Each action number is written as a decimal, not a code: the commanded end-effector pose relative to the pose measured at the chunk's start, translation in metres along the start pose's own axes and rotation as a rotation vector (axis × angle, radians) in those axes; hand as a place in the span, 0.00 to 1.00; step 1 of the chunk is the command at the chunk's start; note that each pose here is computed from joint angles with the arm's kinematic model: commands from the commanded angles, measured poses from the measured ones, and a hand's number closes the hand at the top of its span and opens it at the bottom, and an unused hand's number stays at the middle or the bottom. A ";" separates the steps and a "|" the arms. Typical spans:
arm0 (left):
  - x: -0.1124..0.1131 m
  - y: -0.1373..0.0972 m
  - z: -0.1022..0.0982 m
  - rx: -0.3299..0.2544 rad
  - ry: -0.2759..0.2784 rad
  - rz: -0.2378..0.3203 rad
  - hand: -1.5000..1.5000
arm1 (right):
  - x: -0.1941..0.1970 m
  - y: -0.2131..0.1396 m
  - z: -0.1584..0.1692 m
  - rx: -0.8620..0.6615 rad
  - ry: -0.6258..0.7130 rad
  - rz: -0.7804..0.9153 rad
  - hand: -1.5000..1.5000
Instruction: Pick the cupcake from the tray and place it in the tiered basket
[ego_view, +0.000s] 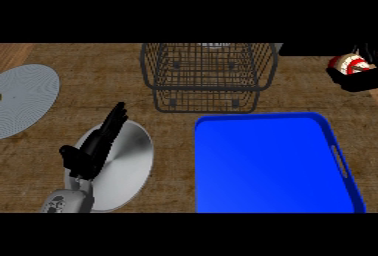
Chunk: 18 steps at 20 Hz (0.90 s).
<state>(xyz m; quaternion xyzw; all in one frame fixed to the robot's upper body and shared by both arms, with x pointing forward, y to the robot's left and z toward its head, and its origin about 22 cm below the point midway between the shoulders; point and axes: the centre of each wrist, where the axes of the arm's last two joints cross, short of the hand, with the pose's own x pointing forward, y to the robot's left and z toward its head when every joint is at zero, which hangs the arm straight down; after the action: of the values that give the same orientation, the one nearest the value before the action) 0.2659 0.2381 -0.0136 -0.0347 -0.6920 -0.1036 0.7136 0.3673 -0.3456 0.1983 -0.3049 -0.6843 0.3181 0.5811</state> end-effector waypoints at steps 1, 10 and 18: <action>-0.014 -0.006 -0.005 -0.017 0.011 0.002 0.50 | 0.066 -0.017 -0.020 -0.004 -0.033 -0.025 1.00; -0.005 -0.016 -0.010 -0.016 -0.017 -0.004 0.50 | 0.171 0.005 -0.071 0.021 0.002 -0.093 1.00; 0.000 -0.007 -0.016 -0.023 -0.012 -0.008 0.50 | 0.219 0.039 -0.109 0.104 0.015 -0.090 1.00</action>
<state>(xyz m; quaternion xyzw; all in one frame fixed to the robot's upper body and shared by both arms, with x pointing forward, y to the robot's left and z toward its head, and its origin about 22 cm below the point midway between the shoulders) 0.2776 0.2294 -0.0197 -0.0416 -0.6948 -0.1131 0.7090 0.4385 -0.1747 0.3018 -0.2553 -0.6837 0.3074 0.6107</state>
